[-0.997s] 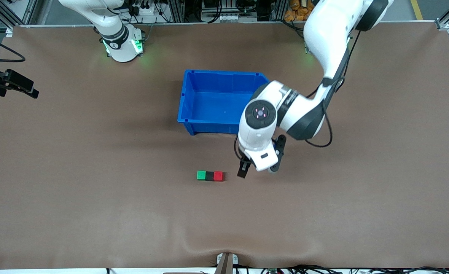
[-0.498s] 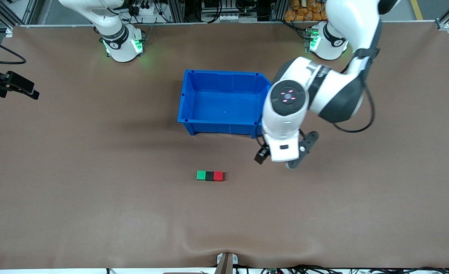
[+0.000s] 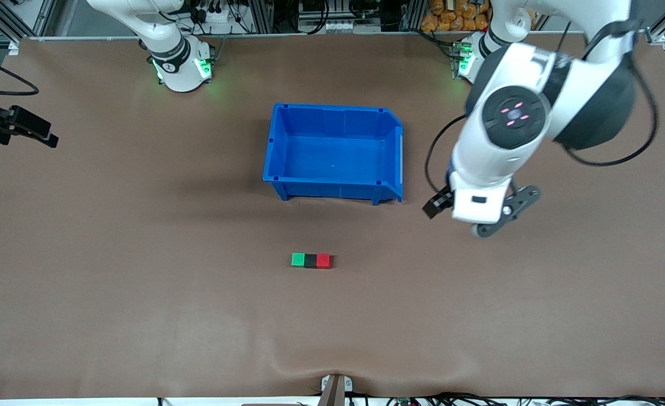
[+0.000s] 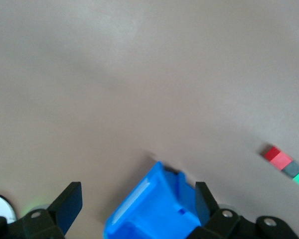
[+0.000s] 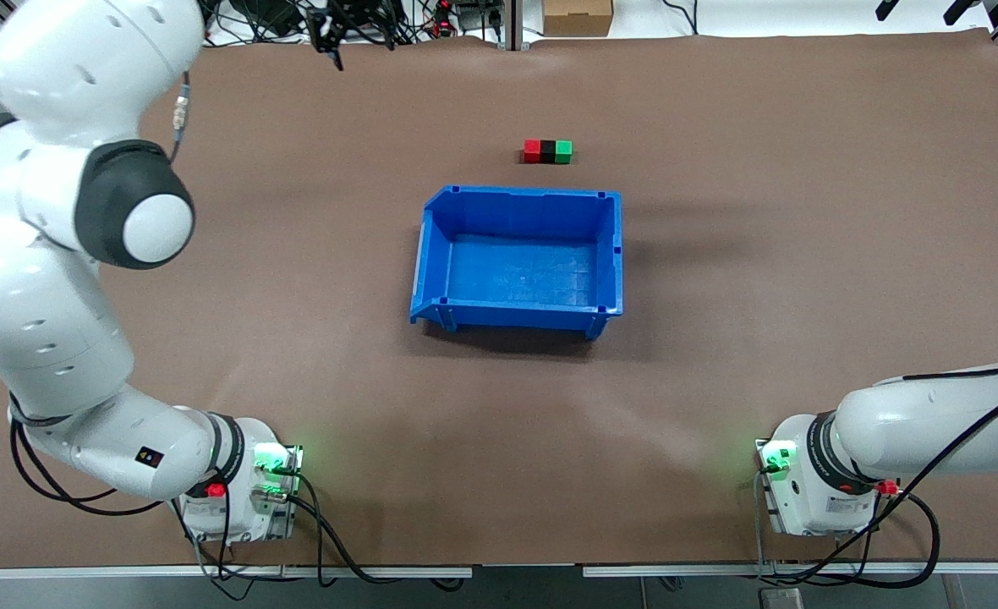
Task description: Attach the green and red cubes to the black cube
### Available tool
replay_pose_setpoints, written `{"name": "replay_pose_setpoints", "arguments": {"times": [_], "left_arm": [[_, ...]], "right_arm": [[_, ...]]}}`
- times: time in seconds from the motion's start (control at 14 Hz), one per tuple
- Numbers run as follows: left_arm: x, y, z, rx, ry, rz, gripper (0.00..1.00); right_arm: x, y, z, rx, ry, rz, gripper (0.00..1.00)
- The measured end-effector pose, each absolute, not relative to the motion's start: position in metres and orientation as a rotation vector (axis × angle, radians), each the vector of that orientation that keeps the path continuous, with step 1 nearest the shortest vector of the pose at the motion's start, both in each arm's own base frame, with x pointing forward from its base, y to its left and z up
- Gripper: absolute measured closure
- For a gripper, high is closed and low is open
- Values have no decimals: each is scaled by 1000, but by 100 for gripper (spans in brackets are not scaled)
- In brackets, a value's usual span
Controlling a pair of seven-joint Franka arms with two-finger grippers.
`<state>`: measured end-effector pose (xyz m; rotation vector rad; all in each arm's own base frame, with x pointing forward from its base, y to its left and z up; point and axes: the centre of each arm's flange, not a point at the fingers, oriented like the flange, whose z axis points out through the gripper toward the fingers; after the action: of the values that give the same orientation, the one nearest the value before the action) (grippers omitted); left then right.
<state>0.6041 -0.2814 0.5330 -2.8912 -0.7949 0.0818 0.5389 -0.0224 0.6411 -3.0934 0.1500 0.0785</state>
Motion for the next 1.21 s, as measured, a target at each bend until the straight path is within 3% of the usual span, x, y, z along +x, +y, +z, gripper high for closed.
{"name": "replay_pose_setpoints", "arguments": {"times": [0.64, 1.21], "left_arm": [[576, -165, 557, -2987, -194, 200, 0], [517, -132, 562, -2998, -97, 157, 0]], "right_arm": [[546, -13, 638, -3096, 122, 46, 0], [547, -12, 638, -3096, 120, 45, 0]]}}
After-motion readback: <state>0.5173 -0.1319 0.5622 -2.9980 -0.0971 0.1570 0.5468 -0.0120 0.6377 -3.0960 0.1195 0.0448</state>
